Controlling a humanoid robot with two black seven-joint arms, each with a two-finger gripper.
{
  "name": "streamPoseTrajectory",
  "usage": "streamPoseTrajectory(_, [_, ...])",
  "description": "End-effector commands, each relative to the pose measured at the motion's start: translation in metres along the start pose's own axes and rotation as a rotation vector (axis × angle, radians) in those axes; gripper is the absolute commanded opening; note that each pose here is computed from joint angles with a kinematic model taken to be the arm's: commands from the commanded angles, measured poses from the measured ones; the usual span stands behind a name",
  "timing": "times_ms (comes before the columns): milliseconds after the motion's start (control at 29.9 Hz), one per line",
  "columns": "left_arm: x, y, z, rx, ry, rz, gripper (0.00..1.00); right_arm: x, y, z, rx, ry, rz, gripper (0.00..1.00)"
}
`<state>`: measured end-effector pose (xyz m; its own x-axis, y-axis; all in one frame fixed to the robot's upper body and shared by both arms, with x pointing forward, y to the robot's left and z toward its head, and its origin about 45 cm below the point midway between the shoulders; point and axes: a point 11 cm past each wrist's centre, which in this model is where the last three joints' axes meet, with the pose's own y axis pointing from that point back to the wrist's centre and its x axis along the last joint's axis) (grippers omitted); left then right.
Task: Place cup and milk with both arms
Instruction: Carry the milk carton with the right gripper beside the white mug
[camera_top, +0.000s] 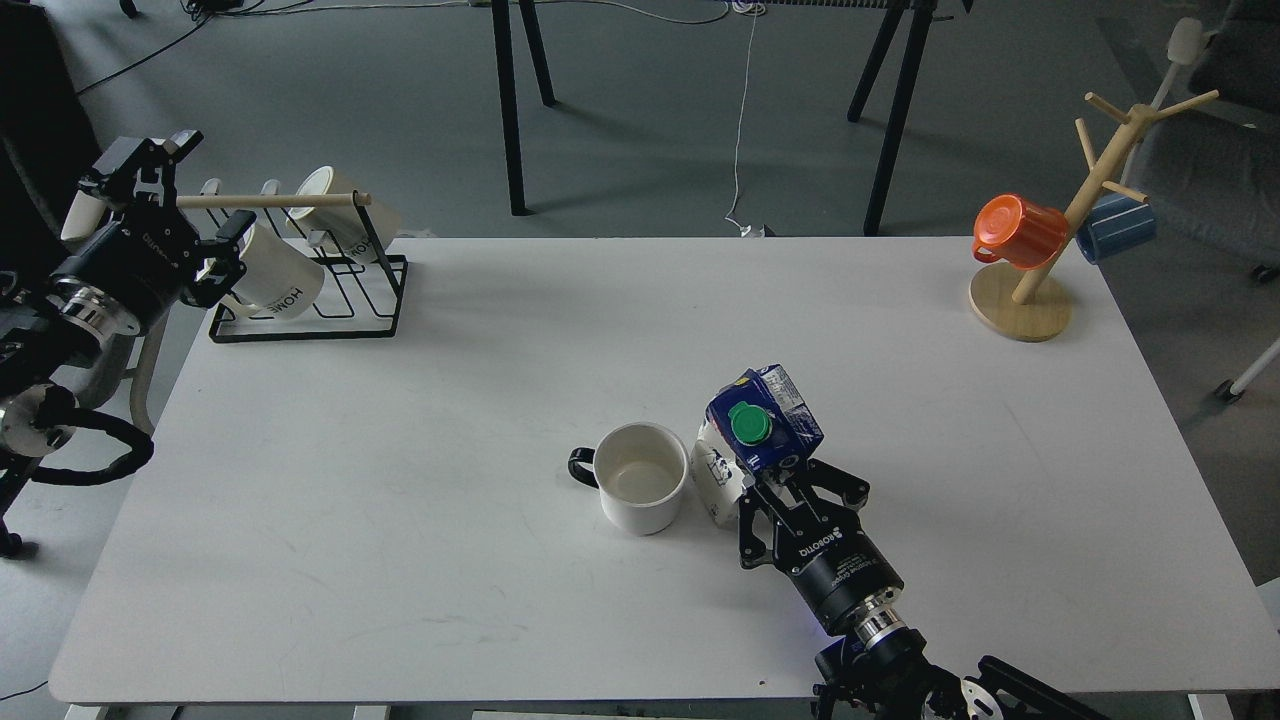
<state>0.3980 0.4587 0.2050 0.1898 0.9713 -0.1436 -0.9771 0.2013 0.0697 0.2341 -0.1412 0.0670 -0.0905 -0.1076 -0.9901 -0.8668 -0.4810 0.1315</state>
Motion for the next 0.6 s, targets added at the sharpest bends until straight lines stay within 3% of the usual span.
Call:
streamPoseTrajectory(0, [-0.0001, 0.0, -0.0001, 0.0, 0.0, 0.0, 0.96, 0.0005, 0.0, 0.0002, -0.001, 0.003, 0.001, 0.36])
streamPoseTrajectory(134, [-0.0005, 0.0001, -0.0012, 0.002, 0.002, 0.0, 0.96, 0.0005, 0.0, 0.0002, -0.001, 0.003, 0.001, 0.48])
streamPoseTrajectory(167, [-0.0005, 0.0001, -0.0012, 0.002, 0.002, 0.0, 0.96, 0.0007, 0.0003, -0.0005, 0.001, 0.005, 0.001, 0.57])
streamPoseTrajectory(234, [-0.0005, 0.0001, -0.0012, 0.002, 0.002, 0.0, 0.96, 0.0001, 0.0, -0.0006, 0.0, 0.004, 0.0, 0.96])
streamPoseTrajectory(568, [0.0, 0.0014, -0.0031, 0.006, 0.003, 0.001, 0.96, -0.0023, 0.0018, 0.0014, 0.001, -0.009, -0.006, 0.98])
